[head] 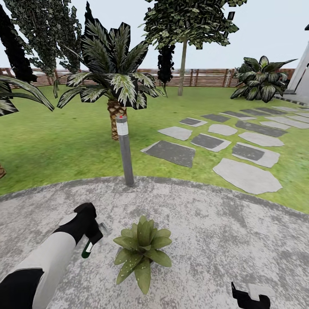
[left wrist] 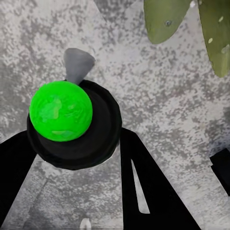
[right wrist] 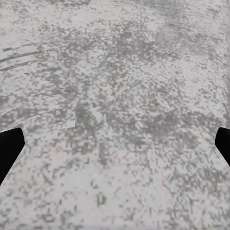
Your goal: Pick up the pesticide atomizer in the garden and spray insectifuge to fully cover both potted plants in the garden.
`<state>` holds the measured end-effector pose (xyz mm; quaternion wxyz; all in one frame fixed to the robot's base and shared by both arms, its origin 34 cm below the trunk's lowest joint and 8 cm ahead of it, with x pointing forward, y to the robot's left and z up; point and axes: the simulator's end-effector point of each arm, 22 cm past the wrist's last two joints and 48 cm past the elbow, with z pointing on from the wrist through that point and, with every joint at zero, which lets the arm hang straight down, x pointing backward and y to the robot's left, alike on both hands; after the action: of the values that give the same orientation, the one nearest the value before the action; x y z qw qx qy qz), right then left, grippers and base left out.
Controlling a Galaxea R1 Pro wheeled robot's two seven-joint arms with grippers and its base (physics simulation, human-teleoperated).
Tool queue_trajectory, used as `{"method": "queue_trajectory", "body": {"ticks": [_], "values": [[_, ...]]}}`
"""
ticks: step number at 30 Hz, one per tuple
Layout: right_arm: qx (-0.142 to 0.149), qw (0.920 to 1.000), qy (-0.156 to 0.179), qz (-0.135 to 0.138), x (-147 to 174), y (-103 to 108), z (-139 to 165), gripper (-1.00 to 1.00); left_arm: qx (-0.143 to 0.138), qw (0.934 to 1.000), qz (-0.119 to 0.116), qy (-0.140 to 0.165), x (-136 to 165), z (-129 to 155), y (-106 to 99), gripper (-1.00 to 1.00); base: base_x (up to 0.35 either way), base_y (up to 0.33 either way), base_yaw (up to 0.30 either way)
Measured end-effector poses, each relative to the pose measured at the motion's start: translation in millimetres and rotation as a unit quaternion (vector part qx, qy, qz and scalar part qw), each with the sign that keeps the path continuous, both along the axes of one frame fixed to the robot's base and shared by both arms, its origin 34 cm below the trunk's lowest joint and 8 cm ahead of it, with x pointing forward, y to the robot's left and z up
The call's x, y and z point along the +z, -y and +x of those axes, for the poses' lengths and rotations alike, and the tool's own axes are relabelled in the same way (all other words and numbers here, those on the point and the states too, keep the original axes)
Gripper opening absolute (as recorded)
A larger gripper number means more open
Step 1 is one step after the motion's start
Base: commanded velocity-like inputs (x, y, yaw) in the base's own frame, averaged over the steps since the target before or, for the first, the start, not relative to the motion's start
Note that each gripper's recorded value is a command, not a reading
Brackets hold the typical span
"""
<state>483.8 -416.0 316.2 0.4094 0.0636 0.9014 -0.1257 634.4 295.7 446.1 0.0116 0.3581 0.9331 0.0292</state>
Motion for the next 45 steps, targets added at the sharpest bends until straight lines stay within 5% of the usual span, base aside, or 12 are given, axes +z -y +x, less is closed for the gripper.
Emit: {"method": "queue_trajectory", "body": {"ticks": [8,23,27,31,45], "values": [[0.000,1.0000,0.000,0.000,0,0,0,1.00,0.019,0.9992,0.024,-0.026,-15,-25,-50,-1.00,0.000,0.000,0.000],[0.000,1.0000,0.000,0.000,0,0,0,1.00,0.013,0.9957,0.007,-0.092,-63,-95,-30,-1.00,0.000,0.000,0.000],[0.000,1.0000,0.000,0.000,0,0,0,1.00,0.014,0.9961,0.003,-0.086,-63,-93,-26,-1.00,0.000,0.000,0.000],[0.000,1.0000,0.000,0.000,0,0,0,1.00,0.029,0.9986,-0.029,-0.035,-40,-55,-10,-1.00,0.000,0.000,0.000],[0.000,1.0000,0.001,0.002,0,-2,1,1.00,0.037,0.9982,-0.006,-0.048,-58,-74,-25,-1.00,0.001,0.000,0.000]]}}
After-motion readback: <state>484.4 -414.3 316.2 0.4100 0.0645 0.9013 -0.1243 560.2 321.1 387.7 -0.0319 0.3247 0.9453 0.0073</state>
